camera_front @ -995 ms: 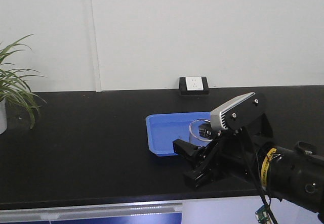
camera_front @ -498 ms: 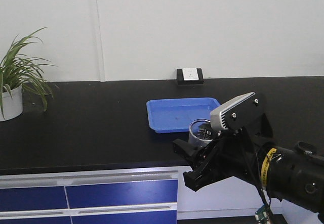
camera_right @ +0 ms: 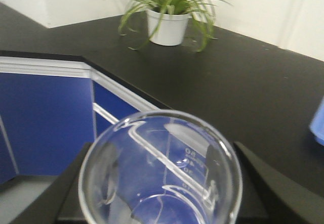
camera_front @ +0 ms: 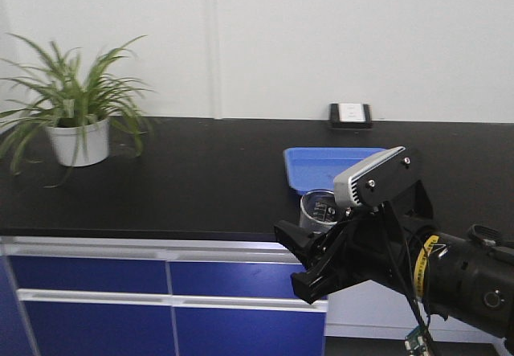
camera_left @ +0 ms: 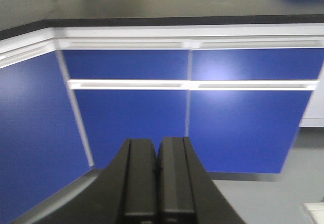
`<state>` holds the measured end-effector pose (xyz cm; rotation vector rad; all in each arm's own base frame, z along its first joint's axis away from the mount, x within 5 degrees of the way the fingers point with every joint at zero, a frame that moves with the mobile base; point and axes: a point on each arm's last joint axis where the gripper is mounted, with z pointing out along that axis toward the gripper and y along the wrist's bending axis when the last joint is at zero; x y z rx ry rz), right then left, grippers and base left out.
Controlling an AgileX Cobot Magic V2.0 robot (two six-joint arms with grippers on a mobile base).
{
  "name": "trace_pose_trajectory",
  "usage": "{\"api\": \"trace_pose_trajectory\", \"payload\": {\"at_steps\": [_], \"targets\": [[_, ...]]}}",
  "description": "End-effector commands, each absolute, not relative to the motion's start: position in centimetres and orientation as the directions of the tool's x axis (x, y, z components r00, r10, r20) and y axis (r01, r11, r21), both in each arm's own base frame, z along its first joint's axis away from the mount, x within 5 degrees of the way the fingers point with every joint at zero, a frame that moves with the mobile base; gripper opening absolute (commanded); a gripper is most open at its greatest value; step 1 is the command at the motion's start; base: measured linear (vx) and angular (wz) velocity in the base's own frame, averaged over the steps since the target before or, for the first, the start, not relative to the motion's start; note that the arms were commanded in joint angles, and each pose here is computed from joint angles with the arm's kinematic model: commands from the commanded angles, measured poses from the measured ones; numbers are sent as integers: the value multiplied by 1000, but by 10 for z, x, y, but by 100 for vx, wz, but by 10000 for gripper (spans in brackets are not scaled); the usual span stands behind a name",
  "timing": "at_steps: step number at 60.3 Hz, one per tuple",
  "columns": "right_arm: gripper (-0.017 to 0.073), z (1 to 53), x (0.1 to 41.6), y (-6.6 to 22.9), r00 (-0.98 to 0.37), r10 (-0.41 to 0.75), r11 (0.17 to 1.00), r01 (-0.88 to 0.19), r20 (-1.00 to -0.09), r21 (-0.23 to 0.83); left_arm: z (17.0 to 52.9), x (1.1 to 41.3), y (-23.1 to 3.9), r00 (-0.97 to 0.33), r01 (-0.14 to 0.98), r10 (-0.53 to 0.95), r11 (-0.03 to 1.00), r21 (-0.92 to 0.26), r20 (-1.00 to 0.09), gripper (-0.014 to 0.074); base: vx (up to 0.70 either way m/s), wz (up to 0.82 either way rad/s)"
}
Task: Move beaker to silver tray on left bench
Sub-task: 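Drive the base toward the bench with the silver tray, holding the beaker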
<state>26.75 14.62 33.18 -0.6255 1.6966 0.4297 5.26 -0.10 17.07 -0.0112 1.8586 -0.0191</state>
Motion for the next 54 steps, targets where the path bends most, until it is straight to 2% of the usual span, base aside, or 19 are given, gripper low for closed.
{"api": "trace_pose_trajectory", "payload": {"at_steps": [1,23,54], "targets": [[-10,356,262,146,-74,-122,777,-628,-990,-49,171,54,-1,-219,1,-26,1000,-27,-975,1,-10,38],[-10,356,262,146,-74,-122,777,-628,-990,-49,171,54,-1,-219,1,-26,1000,-27,-975,1,-8,51],[-10,356,262,146,-74,-122,777,-628,-990,-49,171,54,-1,-219,1,-26,1000,-27,-975,1,-2,76]]}}
